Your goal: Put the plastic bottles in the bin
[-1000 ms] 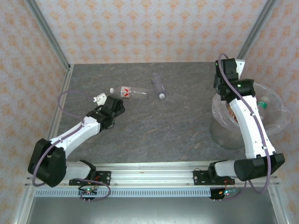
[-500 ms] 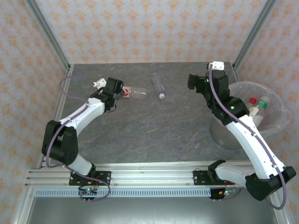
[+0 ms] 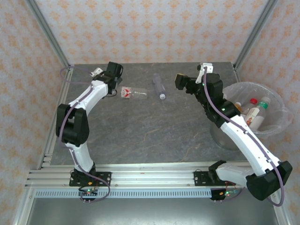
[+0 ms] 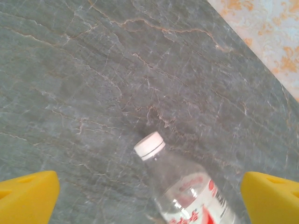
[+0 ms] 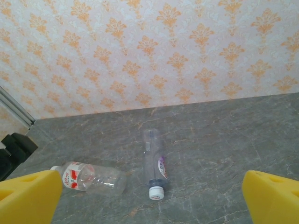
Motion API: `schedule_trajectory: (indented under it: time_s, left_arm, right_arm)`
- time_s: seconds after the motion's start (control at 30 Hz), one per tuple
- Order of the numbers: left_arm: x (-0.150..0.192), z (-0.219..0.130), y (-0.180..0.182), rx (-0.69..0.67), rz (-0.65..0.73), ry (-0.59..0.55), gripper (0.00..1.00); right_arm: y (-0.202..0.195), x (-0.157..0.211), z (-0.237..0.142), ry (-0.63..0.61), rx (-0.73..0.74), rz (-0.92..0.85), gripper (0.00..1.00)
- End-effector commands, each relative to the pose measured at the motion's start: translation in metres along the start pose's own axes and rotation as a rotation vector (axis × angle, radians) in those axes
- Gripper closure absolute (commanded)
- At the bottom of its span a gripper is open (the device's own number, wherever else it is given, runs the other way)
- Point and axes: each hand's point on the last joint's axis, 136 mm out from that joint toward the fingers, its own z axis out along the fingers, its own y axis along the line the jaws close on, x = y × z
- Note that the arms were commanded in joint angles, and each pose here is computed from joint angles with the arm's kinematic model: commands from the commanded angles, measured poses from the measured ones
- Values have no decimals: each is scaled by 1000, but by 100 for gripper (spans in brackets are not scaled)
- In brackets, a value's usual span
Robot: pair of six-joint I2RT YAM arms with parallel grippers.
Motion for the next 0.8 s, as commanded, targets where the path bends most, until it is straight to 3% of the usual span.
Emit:
schedule_trajectory:
  time_s: [0.0,0.23,0.5,0.77]
  left_arm:
    - [3,13,9,-103,-98,55,0]
    - [43,40,7,-182,-219,228,0]
    - [57,65,11,-246,-330,240,2]
    - [61,94,0,-242,-389,229,22]
  right_arm:
    - [5,-9,-9,-43,-31,36,1]
    - [-5,-6,-19,-57,1,20,1]
    - [-6,1,-18,-29,5,8,1]
    - [-12,5,-20,-10,33,-19,1]
